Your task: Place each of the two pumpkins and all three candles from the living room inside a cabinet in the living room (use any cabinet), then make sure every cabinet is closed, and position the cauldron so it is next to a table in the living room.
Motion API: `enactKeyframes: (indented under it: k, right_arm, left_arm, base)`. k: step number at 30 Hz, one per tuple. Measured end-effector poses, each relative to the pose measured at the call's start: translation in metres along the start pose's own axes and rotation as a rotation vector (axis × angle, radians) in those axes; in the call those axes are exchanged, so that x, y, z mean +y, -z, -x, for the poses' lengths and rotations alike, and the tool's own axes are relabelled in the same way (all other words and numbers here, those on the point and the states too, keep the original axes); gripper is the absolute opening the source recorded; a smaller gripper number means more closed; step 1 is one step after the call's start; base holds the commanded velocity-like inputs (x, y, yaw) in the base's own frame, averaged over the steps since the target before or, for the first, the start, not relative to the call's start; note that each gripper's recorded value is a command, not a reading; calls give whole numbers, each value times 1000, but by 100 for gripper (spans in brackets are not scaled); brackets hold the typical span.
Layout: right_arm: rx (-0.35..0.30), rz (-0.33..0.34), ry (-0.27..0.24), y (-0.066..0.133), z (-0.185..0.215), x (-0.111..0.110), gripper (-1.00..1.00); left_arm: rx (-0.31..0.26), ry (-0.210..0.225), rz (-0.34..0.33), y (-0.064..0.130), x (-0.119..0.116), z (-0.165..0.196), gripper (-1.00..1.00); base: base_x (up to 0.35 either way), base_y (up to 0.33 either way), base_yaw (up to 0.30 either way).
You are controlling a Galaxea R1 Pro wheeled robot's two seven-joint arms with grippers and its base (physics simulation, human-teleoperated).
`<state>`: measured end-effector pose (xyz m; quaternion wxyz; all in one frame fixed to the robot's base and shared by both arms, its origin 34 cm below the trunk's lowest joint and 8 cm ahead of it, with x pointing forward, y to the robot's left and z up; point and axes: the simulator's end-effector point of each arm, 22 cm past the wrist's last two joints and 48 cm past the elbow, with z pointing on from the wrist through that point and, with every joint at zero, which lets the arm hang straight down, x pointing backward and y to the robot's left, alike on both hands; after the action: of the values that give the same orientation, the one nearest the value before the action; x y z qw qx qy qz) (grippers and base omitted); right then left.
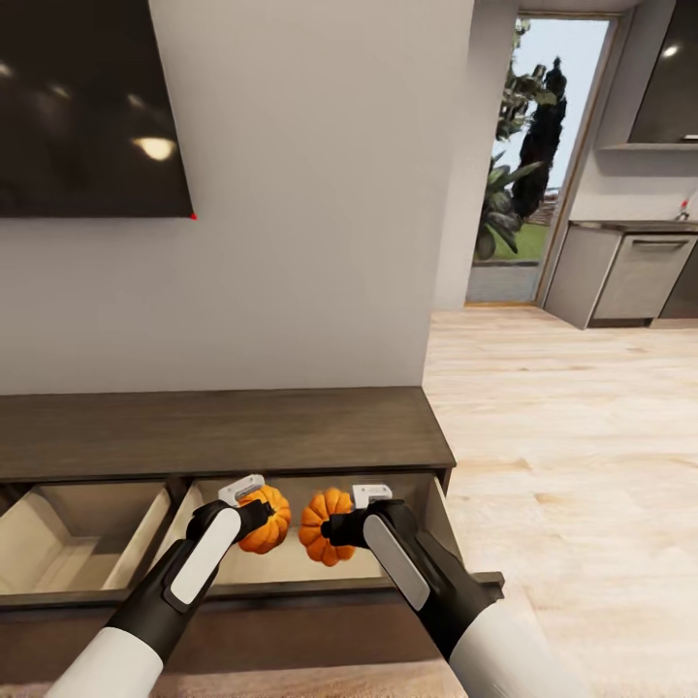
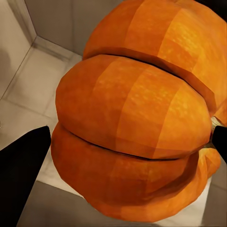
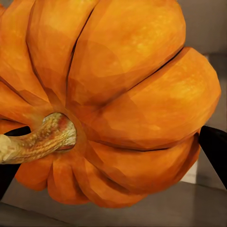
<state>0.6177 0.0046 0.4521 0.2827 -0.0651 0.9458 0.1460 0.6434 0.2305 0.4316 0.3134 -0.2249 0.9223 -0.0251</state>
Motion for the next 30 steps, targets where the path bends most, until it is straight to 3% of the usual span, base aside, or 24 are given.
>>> enactKeyframes:
  k: [10,16,30]
  right_arm:
    - [32,-2,-18,-18,-14,-6,-100]
    - [-4,-43,18,-18,-6,-15,-100]
    - [-18,-51,21,-18,-3,-16,-100]
  left_arm:
    - [81,-11,60,-29,22,-35,-100]
    - [79,-12,64,-30,23,-35,-100]
    - [83,-13,70,-31,25,-37,-100]
  base:
    - [0,0,0]
    - [0,0,0]
    - [114,13,0]
